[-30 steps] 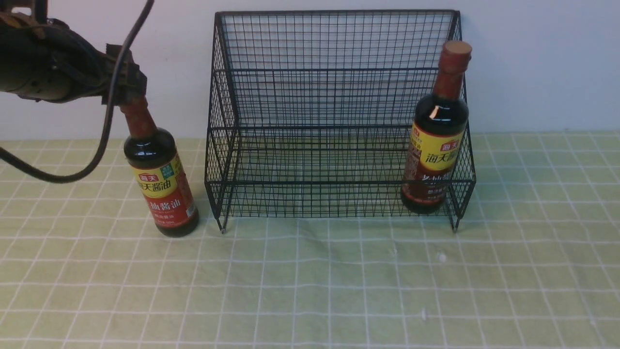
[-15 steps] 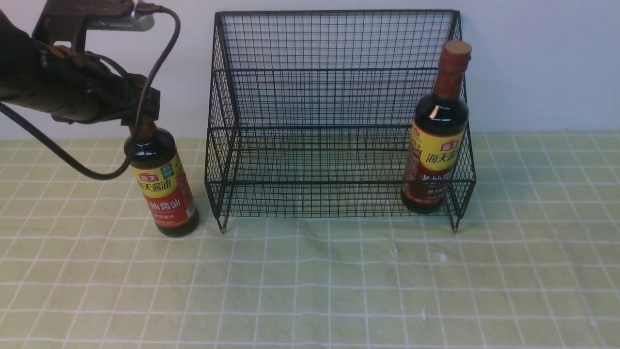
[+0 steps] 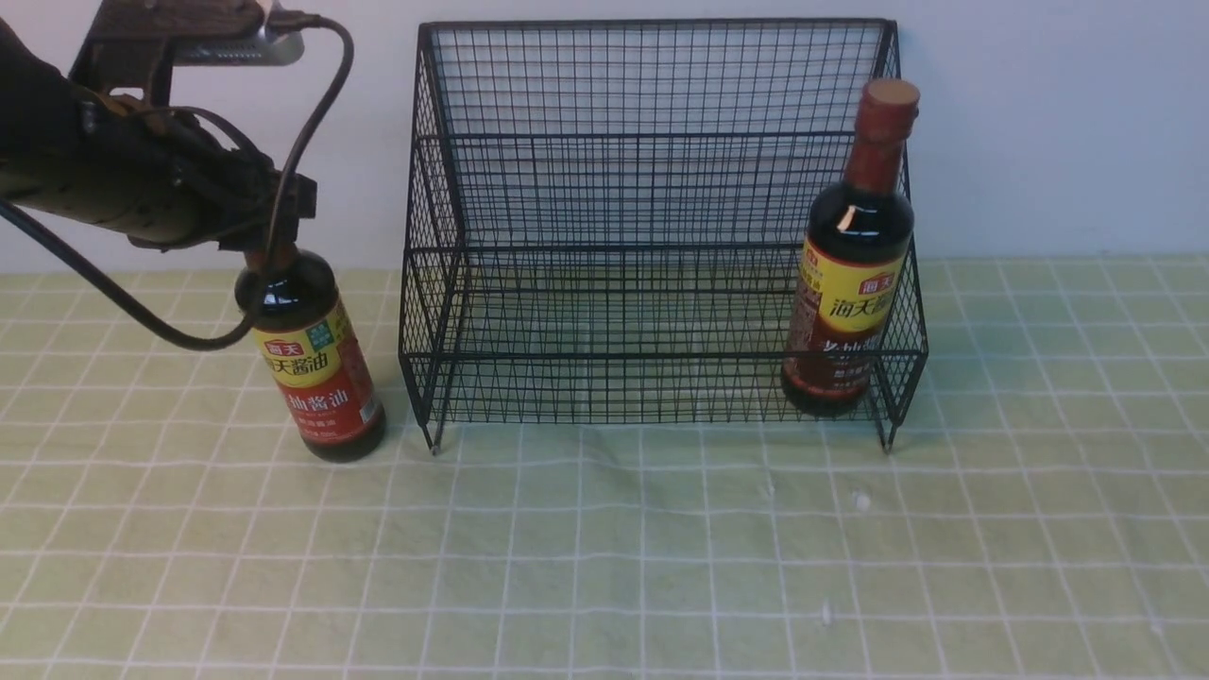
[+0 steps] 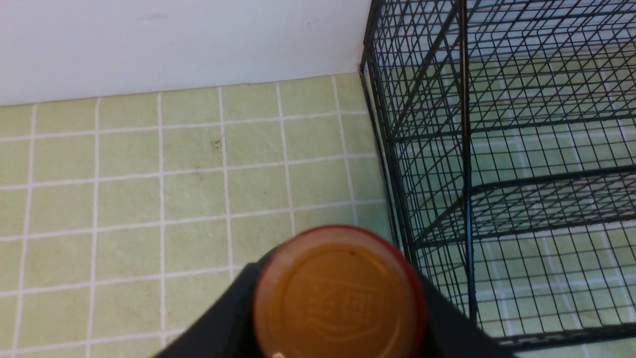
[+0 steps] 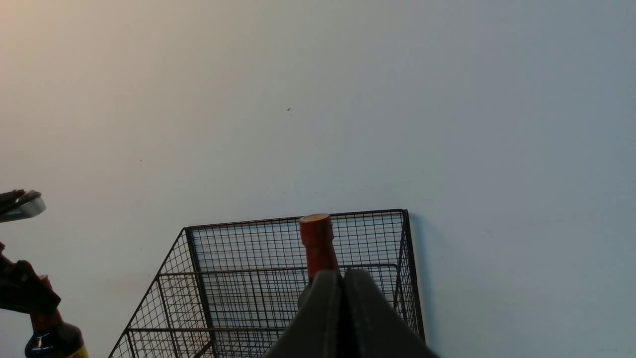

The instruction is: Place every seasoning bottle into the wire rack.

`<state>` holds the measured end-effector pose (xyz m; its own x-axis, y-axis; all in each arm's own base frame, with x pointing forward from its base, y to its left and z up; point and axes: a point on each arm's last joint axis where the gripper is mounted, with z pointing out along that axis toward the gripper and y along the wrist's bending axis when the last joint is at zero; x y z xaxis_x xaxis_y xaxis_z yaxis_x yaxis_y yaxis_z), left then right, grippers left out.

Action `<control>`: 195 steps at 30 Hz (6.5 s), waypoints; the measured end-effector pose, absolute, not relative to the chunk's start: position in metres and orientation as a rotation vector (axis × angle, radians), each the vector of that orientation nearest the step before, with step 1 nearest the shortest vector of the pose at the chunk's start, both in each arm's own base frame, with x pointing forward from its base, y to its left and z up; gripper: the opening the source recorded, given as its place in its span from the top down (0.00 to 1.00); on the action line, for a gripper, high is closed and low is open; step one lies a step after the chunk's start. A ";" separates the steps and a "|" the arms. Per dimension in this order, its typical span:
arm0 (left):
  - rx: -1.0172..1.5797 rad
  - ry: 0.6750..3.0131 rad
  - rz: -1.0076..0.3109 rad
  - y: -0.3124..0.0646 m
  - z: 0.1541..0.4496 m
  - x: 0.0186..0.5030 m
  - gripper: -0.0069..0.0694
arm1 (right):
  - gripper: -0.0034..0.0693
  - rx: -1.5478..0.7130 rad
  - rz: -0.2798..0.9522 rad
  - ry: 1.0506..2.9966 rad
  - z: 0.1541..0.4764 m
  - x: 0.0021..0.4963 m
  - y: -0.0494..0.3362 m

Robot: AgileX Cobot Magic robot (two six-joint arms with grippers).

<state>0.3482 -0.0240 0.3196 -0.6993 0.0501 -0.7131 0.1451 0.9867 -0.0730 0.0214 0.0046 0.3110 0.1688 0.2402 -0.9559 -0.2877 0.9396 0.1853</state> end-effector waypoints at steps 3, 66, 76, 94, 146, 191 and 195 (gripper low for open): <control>0.147 2.322 -0.153 -0.024 0.334 0.344 0.55 | 0.97 -0.041 0.376 1.351 0.311 0.021 0.005; 0.456 2.014 -0.426 -0.119 0.335 0.422 0.55 | 0.97 -0.028 0.391 1.364 0.310 0.022 0.005; 0.454 1.966 -0.438 -0.119 0.353 0.415 0.43 | 0.97 -0.027 0.391 1.365 0.310 0.022 0.005; 0.556 1.744 -0.453 -0.101 0.479 0.299 0.74 | 0.97 -0.027 0.390 1.367 0.309 0.022 0.005; 0.206 1.603 -0.049 -0.008 0.310 0.031 0.92 | 0.97 -0.026 0.391 1.371 0.309 0.022 0.005; 0.169 1.872 0.037 -0.003 0.171 0.052 0.92 | 0.97 -0.085 0.222 1.389 0.298 0.026 0.003; 0.169 1.872 0.037 -0.003 0.171 0.052 0.92 | 0.97 -0.053 0.072 1.500 0.265 0.038 0.001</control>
